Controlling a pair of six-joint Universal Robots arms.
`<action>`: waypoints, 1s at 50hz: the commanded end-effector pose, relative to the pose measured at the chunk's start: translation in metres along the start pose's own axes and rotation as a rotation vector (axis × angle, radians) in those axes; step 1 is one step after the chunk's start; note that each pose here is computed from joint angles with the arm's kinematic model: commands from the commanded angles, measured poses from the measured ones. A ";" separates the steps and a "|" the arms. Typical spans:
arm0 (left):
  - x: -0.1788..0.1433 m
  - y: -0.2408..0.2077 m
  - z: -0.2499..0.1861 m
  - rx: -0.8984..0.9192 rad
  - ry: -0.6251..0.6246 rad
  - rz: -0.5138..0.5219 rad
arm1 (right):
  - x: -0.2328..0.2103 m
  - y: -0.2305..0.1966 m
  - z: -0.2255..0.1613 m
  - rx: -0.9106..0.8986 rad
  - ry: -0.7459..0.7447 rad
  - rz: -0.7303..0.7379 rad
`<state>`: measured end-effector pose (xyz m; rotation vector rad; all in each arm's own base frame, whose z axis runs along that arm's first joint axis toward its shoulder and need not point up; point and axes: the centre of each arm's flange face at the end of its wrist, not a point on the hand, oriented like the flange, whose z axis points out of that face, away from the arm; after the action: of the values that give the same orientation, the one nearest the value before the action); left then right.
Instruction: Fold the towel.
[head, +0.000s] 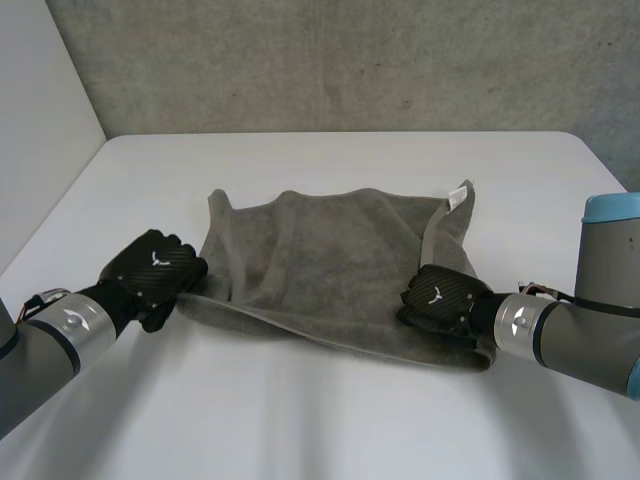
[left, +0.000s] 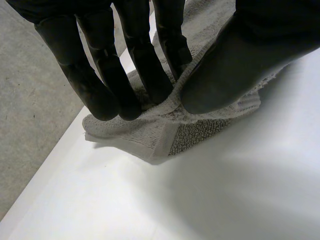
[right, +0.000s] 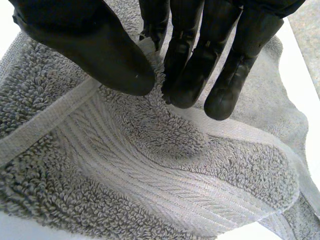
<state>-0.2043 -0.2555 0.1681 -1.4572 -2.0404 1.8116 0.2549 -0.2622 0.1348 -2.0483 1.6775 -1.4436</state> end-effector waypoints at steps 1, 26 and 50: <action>0.000 0.000 0.000 -0.001 -0.001 0.000 | -0.001 0.001 0.000 -0.003 -0.003 0.010; -0.175 -0.143 0.003 0.405 -0.666 -0.213 | 0.247 -0.106 -0.122 0.556 1.216 0.291; -0.126 -0.099 -0.035 0.256 -0.615 -0.326 | 0.170 -0.076 -0.145 0.241 0.982 0.395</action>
<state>-0.1810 -0.3168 0.3004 -0.5252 -2.0525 2.3643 0.2081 -0.3241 0.3427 -0.8253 1.8361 -2.4697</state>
